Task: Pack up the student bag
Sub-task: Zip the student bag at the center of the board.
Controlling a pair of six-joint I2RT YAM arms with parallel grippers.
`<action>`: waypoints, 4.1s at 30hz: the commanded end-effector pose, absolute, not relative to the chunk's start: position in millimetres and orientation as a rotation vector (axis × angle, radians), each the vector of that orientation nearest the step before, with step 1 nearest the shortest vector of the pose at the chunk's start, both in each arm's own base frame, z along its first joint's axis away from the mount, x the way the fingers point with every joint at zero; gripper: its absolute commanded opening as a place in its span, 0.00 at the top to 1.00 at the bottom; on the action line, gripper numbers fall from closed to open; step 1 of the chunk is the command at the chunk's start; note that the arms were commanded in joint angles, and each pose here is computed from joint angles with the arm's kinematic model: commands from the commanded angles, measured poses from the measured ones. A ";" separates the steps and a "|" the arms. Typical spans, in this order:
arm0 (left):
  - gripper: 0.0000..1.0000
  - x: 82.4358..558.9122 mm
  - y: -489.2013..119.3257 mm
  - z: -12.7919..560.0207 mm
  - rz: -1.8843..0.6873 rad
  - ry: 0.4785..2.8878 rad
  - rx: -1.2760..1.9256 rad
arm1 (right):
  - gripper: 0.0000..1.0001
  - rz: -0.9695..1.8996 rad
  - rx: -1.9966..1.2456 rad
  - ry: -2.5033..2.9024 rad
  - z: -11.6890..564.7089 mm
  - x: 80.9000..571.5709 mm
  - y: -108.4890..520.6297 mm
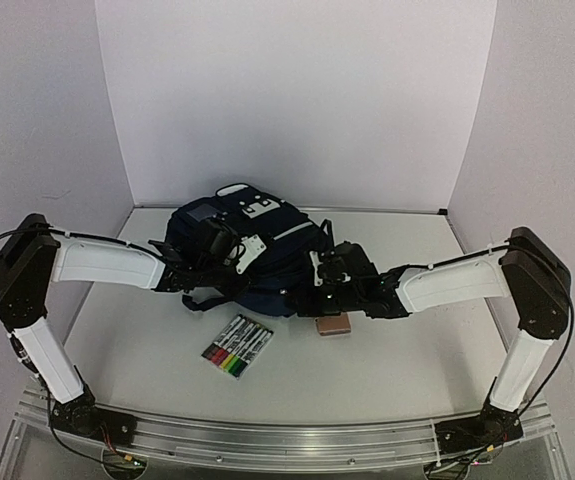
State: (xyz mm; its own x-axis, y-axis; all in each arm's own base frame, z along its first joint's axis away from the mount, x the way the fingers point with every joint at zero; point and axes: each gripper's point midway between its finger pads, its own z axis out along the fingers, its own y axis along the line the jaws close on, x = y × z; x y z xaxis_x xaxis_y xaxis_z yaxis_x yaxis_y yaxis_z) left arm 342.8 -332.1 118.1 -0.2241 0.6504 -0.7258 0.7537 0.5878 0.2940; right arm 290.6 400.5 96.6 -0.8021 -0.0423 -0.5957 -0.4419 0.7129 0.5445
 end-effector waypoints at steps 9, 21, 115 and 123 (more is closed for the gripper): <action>1.00 375.2 -300.2 158.7 0.085 1.839 0.880 | 1.00 0.650 -0.089 2.369 126.0 327.5 339.6; 1.00 341.2 -256.2 183.3 0.089 1.813 0.805 | 1.00 0.577 -0.106 2.419 120.2 373.8 288.4; 1.00 346.6 -346.6 344.9 -0.627 1.487 1.091 | 1.00 0.556 -0.318 2.214 186.2 485.6 278.5; 1.00 355.8 -395.7 345.0 -0.850 1.399 1.205 | 1.00 0.492 -0.243 2.278 171.8 435.0 240.4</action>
State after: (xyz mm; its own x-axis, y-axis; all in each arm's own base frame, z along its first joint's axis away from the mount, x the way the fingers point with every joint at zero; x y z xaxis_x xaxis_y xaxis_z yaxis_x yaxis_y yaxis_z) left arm 364.3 -356.7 248.4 -0.1851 0.4306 -0.8834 0.9063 0.4224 0.0161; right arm 434.8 272.7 130.7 -0.7445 -0.1152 -0.6576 -0.3976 0.8678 0.2980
